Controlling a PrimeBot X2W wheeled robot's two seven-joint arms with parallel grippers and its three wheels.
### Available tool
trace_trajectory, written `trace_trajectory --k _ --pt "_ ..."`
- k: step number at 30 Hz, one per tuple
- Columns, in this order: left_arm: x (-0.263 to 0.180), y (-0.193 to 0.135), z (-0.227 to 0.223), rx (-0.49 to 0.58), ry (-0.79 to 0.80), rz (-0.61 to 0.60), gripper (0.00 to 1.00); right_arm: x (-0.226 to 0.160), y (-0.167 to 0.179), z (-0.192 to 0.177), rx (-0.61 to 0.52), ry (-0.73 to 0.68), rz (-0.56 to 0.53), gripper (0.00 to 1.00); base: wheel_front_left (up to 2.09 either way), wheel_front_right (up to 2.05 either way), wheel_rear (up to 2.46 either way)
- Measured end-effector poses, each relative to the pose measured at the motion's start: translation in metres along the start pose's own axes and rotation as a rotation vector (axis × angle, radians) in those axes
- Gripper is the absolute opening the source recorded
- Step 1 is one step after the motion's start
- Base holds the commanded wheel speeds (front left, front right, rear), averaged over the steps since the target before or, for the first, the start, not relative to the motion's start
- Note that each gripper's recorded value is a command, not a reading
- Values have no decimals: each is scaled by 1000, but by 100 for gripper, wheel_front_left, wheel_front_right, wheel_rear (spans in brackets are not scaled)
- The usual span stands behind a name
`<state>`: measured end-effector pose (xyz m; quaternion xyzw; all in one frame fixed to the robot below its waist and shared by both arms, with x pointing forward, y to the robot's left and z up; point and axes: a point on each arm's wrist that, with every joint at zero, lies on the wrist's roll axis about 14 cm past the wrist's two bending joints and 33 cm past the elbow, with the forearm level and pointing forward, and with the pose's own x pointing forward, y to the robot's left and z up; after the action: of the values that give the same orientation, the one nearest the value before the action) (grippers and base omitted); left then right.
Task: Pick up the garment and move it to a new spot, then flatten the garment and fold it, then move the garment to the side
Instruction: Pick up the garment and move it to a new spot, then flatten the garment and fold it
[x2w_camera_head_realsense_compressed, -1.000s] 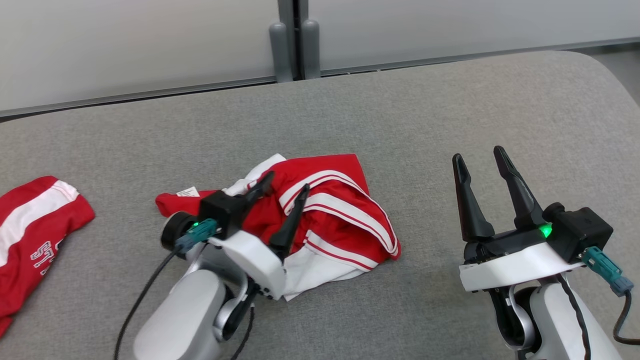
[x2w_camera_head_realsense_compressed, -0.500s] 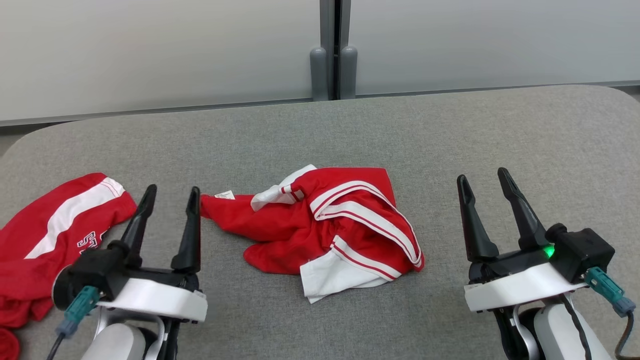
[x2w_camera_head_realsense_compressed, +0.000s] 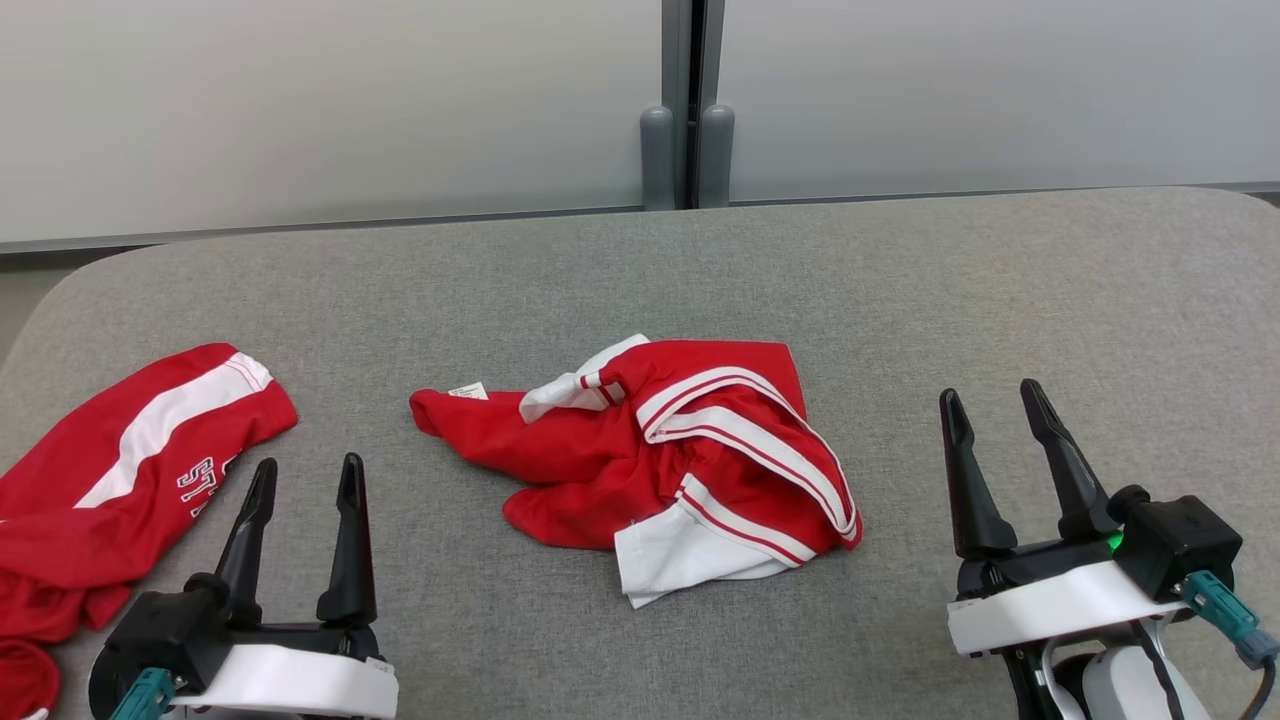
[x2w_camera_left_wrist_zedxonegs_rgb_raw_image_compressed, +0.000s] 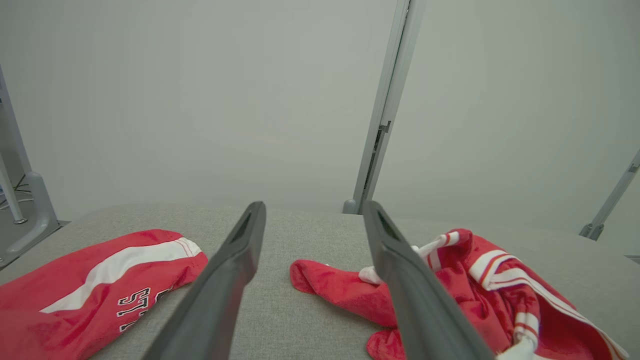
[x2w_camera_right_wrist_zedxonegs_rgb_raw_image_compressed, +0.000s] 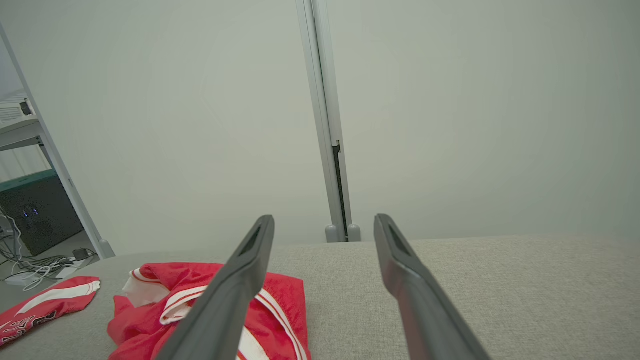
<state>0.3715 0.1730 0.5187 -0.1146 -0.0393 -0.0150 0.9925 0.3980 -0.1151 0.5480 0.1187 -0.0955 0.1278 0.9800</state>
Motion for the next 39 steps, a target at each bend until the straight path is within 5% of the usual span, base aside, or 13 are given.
trace_trajectory --k 12,20,31,39 --pt "-6 -1 3 -15 -15 12 100 2 9 2 -10 -5 28 100 0 0 0" --pt "-14 3 9 -28 -36 39 100 30 70 0 -42 9 262 100 0 0 0" --pt "-30 26 10 -56 -40 130 100 63 141 -57 -210 368 582 100 0 0 0" --pt "-46 48 12 -71 -50 219 100 73 159 -94 -415 587 722 100 0 0 0"
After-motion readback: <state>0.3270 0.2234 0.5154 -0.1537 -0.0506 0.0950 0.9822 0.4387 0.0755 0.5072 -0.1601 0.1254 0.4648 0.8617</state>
